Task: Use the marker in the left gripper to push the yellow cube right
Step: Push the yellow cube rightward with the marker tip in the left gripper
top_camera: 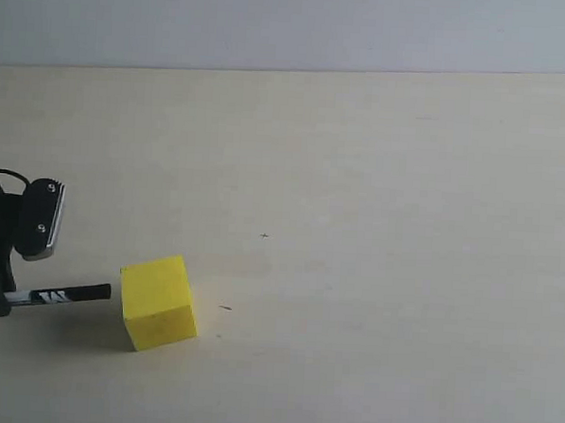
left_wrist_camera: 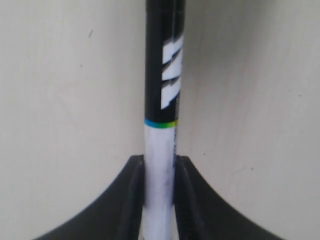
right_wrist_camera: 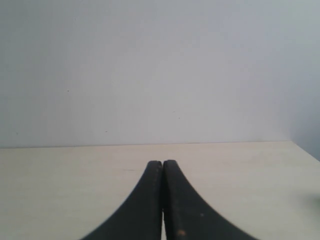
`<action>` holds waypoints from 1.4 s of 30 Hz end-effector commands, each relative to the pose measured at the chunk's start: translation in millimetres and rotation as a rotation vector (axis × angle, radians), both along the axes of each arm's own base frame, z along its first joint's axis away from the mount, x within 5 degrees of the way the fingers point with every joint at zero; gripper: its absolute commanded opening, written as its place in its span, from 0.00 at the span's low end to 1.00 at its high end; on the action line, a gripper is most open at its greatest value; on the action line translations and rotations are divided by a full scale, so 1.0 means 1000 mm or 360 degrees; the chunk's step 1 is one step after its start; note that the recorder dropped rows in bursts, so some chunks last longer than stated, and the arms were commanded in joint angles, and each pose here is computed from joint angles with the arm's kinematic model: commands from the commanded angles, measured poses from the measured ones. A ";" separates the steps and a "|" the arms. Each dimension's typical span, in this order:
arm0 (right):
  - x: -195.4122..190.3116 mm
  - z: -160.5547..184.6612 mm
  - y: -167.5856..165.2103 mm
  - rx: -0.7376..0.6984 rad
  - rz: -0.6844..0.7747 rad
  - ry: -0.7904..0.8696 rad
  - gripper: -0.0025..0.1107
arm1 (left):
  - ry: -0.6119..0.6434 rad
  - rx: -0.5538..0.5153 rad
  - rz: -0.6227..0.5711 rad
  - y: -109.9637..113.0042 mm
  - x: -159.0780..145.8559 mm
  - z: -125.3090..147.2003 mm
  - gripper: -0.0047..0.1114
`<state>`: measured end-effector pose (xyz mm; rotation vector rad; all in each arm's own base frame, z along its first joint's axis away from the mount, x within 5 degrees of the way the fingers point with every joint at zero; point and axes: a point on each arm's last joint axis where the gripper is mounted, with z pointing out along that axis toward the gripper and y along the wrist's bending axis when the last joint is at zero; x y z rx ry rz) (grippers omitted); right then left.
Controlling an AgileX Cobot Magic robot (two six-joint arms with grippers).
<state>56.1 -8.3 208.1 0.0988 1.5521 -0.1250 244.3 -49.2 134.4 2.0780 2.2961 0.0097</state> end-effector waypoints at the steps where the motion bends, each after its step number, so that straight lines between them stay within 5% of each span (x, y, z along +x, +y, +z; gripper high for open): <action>1: 0.000 -0.001 0.000 -0.0005 0.0004 -0.0009 0.02 | -0.0070 -0.0018 -0.0014 -0.003 0.005 0.001 0.04; 10: 0.000 -0.001 0.000 -0.0005 0.0004 -0.0009 0.02 | -0.0220 -0.0020 -0.0404 -0.038 0.009 0.008 0.04; 19: 0.000 -0.001 0.000 -0.0005 0.0004 -0.0009 0.02 | -0.0232 0.0003 -0.0281 -0.014 0.017 0.008 0.04; 24: 0.000 -0.001 0.000 -0.0005 0.0004 -0.0009 0.02 | -0.0233 0.0033 -0.0371 -0.010 0.017 0.008 0.04; 29: 0.000 -0.001 0.000 -0.0005 0.0004 -0.0009 0.02 | -0.0203 0.0028 -0.0418 -0.021 0.019 0.010 0.04; 36: 0.000 -0.001 0.000 -0.0005 0.0004 -0.0009 0.02 | -0.0180 -0.0017 -0.0660 -0.070 0.008 0.005 0.04; 42: 0.000 -0.001 0.000 -0.0005 0.0004 -0.0009 0.02 | -0.0173 -0.0014 -0.0529 -0.057 0.013 0.006 0.04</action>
